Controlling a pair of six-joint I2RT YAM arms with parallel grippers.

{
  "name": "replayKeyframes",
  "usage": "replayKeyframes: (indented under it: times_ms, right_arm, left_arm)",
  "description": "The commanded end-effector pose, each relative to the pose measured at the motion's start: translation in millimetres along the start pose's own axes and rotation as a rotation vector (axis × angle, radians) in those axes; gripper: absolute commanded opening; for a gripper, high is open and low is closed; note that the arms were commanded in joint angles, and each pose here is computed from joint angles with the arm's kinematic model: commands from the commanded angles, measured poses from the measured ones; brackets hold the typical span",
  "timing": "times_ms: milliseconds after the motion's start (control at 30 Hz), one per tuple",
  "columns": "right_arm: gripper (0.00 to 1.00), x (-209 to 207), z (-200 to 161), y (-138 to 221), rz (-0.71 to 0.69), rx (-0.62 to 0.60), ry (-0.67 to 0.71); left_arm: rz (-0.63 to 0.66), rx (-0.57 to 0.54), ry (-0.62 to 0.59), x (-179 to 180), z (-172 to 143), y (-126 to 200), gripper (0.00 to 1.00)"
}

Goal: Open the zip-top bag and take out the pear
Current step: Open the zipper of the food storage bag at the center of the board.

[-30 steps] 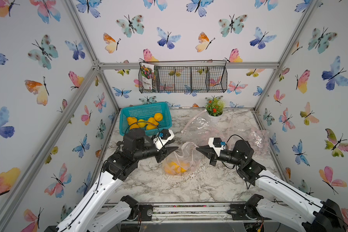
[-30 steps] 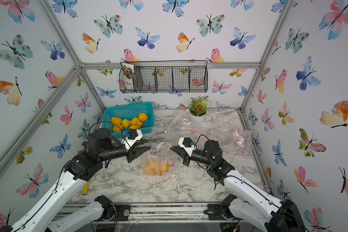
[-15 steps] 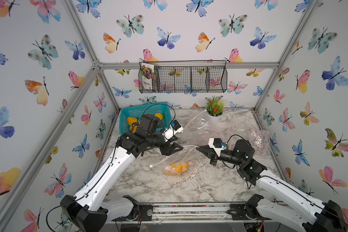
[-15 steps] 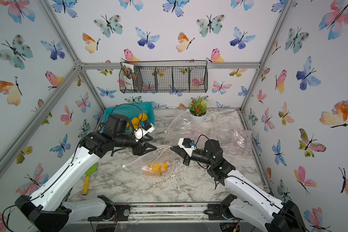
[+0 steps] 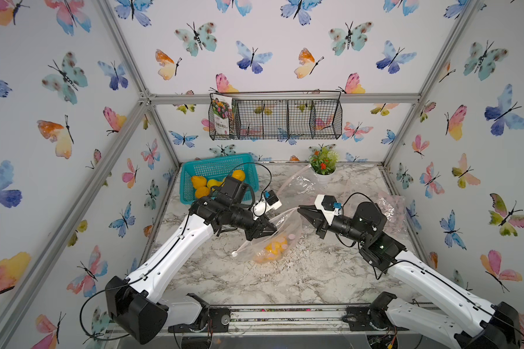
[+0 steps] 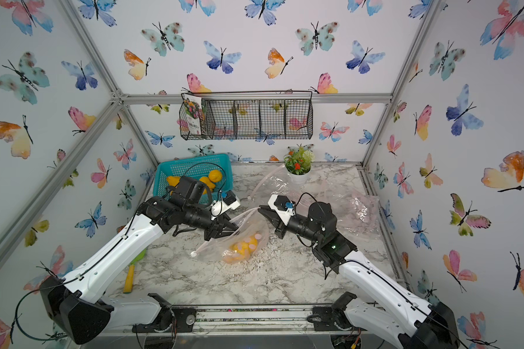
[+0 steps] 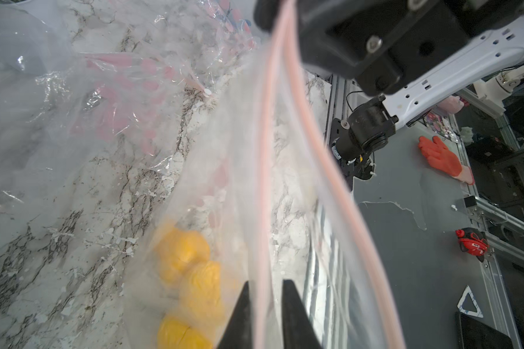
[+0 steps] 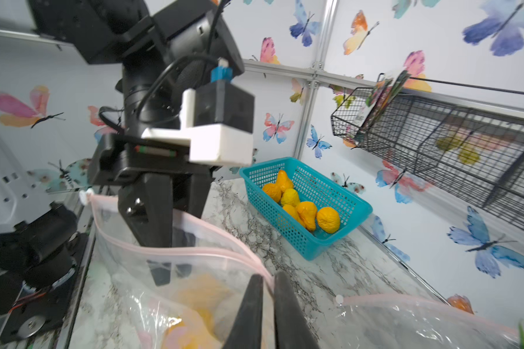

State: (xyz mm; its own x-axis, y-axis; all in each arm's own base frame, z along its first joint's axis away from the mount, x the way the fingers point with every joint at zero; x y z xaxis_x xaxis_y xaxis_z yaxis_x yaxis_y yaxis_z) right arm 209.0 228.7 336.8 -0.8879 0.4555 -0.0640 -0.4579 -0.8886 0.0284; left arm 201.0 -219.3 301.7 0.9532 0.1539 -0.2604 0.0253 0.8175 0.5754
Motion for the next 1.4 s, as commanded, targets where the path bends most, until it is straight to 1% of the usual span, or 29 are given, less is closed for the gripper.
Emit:
replayKeyframes:
  times_ms: [0,33,100,167,200,267,300,333,400,467,500,567,600,700,800,900,1000,1067,1167,1267,1367]
  right_arm:
    - [0.2,-19,14,-1,-0.152,0.012,-0.038]
    - [0.24,-23,18,-2,-0.183,0.014,-0.048]
    - [0.37,-35,27,-1,-0.275,0.023,-0.087]
    - [0.49,-49,37,1,-0.393,0.029,-0.158]
    - [0.52,-54,44,4,-0.444,0.021,-0.214]
    - [0.54,-64,52,8,-0.531,0.007,-0.322]
    - [0.55,-65,56,9,-0.548,0.0,-0.384]
    - [0.56,-65,58,9,-0.544,0.006,-0.426]
    - [0.57,-58,61,4,-0.474,0.019,-0.51]
    - [0.58,-50,59,-3,-0.385,0.022,-0.594]
    - [0.58,-47,54,-7,-0.357,0.029,-0.653]
    - [0.58,-44,43,-16,-0.331,0.055,-0.781]
    - [0.58,-43,36,-21,-0.308,0.083,-0.835]
    - [0.59,-34,14,-35,-0.243,0.185,-0.944]
    - [0.62,-32,-14,-33,-0.292,0.271,-1.023]
    - [0.65,-29,-32,-21,-0.337,0.274,-1.088]
    - [0.7,-24,-41,-13,-0.345,0.277,-1.134]
    - [0.71,-21,-47,-8,-0.36,0.299,-1.155]
    - [0.72,-17,-54,2,-0.382,0.32,-1.184]
    - [0.73,-14,-62,9,-0.396,0.316,-1.221]
    - [0.75,-15,-59,21,-0.448,0.29,-1.234]
  left_arm:
    - [-0.017,-0.05,0.01,0,18,2,0.02]
    - [0.003,-0.072,0.015,3,25,4,0.0]
    - [0.071,-0.145,0.031,11,43,10,0.0]
    - [0.155,-0.237,0.058,18,63,20,0.0]
    - [0.192,-0.285,0.068,20,73,26,0.0]
    - [0.288,-0.359,0.102,26,86,38,0.0]
    - [0.332,-0.387,0.105,27,91,44,0.0]
    - [0.387,-0.398,0.111,30,95,49,0.0]
    - [0.514,-0.397,0.116,35,99,59,0.0]
    - [0.592,-0.382,0.12,38,98,62,0.0]
    - [0.612,-0.372,0.126,40,96,60,0.0]
    - [0.589,-0.367,0.146,41,90,52,0.0]
    - [0.553,-0.365,0.165,42,85,43,0.0]
    - [0.456,-0.372,0.226,43,68,13,0.0]
    - [0.376,-0.387,0.296,45,48,-17,0.0]
    - [0.33,-0.377,0.321,43,39,-47,0.0]
    - [0.282,-0.304,0.34,39,36,-76,0.0]
    - [0.265,-0.27,0.341,37,35,-90,0.0]
    - [0.253,-0.261,0.33,32,38,-102,0.0]
    - [0.242,-0.27,0.319,26,44,-108,0.0]
    - [0.265,-0.247,0.296,23,48,-115,0.0]
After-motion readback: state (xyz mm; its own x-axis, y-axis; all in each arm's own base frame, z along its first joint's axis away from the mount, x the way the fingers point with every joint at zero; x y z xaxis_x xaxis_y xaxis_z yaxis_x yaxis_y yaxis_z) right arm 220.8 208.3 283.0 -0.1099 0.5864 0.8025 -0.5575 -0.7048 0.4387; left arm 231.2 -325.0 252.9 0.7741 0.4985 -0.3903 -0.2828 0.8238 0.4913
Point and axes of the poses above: each gripper's point midway between its finger pads, its own y axis back along the fingers, its own x axis along the line the jaws close on, z = x × y, the point moved 6 cm from there along y, back along the fingers, and after that the axes turned 5 degrees about -y, right-handed, at the moved point
